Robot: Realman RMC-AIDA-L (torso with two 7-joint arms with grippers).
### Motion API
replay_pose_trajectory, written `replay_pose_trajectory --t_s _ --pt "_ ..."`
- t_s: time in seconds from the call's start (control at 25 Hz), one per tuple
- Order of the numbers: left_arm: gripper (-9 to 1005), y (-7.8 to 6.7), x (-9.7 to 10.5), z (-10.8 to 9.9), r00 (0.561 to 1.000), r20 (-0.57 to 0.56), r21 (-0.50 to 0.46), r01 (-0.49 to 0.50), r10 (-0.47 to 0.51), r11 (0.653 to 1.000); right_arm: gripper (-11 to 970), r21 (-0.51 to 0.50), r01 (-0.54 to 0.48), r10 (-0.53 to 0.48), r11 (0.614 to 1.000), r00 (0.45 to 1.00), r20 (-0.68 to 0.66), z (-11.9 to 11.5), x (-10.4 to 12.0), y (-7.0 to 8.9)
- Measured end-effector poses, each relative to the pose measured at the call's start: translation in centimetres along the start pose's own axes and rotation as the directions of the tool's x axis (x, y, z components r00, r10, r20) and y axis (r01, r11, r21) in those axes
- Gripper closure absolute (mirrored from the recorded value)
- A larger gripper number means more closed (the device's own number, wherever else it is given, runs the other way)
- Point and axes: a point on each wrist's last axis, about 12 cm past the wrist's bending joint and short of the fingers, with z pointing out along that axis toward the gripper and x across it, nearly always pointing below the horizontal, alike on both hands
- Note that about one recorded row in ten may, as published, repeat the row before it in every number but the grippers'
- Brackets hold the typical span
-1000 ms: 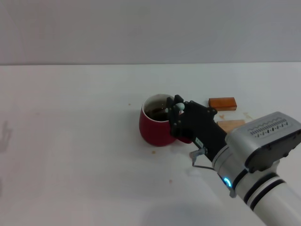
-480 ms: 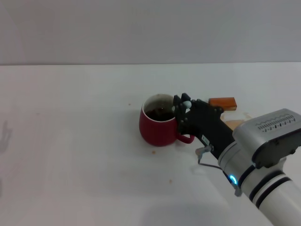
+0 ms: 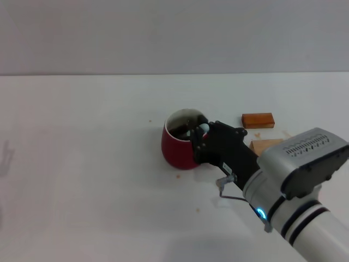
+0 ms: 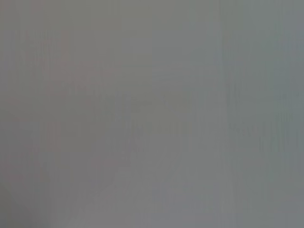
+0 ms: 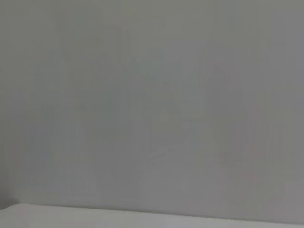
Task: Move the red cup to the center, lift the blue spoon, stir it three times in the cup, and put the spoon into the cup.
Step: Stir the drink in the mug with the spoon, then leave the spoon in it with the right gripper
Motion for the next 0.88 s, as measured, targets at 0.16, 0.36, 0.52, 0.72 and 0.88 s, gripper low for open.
replay_pose_trajectory --t_s 0.16,0.36,0.52,0.72,0.88 --pt "149 0.0 0.0 0.0 1.000 0.000 0.000 0.001 -0.001 1.000 825 -0.008 0.017 -0.017 1.000 1.000 -0.001 0.8 -0.2 -0.2" --pt "149 0.0 0.0 0.0 1.000 0.000 0.000 0.001 -0.001 1.000 826 0.009 0.019 -0.019 1.000 1.000 0.004 1.1 -0.4 -0.9" --pt "149 -0.1 0.0 0.0 1.000 0.000 0.000 0.001 -0.001 1.000 826 0.043 0.009 -0.009 0.999 1.000 0.004 0.7 -0.3 -1.7" --pt "149 -0.1 0.0 0.0 1.000 -0.002 0.002 0.001 -0.001 1.000 825 0.064 -0.008 0.008 0.998 1.000 0.004 -0.2 -0.1 -1.9" --pt "149 -0.2 0.0 0.0 1.000 -0.002 0.006 0.002 -0.002 1.000 825 0.059 -0.017 0.016 0.998 1.000 0.005 -0.8 0.1 -1.4"
